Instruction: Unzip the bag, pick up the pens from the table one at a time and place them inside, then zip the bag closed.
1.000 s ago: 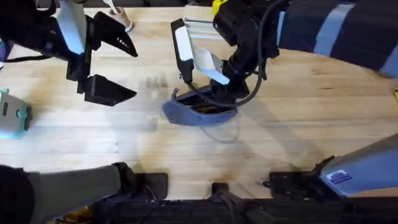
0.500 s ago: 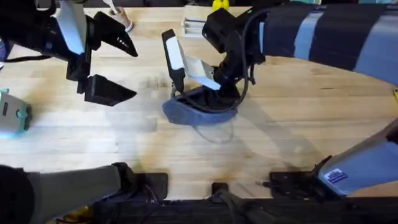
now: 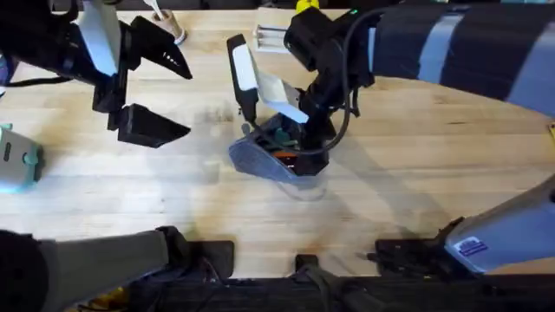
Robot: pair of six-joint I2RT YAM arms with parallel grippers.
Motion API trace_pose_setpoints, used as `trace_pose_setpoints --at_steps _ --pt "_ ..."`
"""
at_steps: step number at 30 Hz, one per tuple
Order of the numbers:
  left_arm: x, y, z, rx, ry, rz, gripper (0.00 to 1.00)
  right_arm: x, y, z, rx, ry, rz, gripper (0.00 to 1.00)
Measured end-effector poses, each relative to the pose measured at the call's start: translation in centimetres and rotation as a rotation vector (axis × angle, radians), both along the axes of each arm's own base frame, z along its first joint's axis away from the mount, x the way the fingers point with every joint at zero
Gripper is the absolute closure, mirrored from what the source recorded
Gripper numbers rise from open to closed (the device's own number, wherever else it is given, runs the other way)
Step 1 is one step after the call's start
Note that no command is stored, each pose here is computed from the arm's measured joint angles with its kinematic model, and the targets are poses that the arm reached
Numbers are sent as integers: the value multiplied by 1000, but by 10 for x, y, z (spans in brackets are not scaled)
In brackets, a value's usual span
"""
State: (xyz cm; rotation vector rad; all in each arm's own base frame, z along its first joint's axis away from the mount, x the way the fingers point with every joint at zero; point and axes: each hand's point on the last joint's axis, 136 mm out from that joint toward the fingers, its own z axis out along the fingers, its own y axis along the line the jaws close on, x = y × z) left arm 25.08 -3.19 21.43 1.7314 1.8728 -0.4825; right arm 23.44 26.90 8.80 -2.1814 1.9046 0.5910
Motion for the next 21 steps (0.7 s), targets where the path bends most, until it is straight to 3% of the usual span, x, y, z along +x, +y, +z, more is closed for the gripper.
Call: trace_pose_setpoints --at_steps 10,15,21 --pt "0 1 0 1 -2 2 5 0 2 53 85 -38 -161 4" --pt "0 7 -2 5 -24 -13 5 4 6 91 147 -31 -324 4" --pt "-5 7 -24 0 -47 -82 5 17 22 126 264 33 -541 4"
